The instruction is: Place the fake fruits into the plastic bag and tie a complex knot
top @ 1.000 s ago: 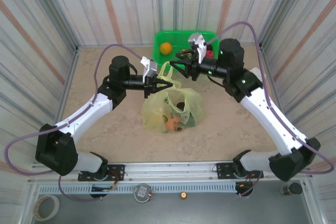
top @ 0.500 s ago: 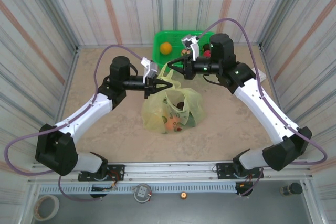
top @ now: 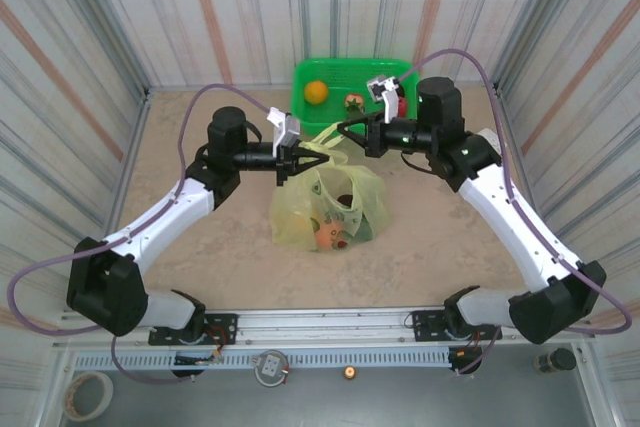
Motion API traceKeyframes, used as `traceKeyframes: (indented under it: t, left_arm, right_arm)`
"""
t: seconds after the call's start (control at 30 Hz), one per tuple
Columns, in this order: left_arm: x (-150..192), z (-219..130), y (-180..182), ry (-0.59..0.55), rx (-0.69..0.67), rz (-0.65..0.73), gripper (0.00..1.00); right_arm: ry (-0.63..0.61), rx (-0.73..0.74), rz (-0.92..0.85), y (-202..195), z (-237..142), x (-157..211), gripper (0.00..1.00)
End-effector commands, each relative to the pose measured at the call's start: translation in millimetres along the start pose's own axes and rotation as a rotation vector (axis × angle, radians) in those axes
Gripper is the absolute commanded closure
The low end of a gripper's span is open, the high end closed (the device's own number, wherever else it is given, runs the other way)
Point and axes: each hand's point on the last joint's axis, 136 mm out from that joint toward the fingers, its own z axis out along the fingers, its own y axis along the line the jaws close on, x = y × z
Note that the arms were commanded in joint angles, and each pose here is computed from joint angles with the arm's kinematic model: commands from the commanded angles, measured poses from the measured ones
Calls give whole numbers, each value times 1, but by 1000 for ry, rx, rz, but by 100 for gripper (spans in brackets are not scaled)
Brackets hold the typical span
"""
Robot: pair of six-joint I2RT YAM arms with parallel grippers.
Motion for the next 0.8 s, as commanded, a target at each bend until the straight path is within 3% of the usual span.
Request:
traceKeyframes:
  t: [0.0, 0.77]
  left_arm:
    - [3, -7, -6, 10, 8, -30, 95]
    - [8, -6, -3, 21, 19, -52, 93]
  right_arm:
    - [-188, 128, -51, -13, -36, -43, 100]
    - [-252, 200, -77, -16, -63, -65, 100]
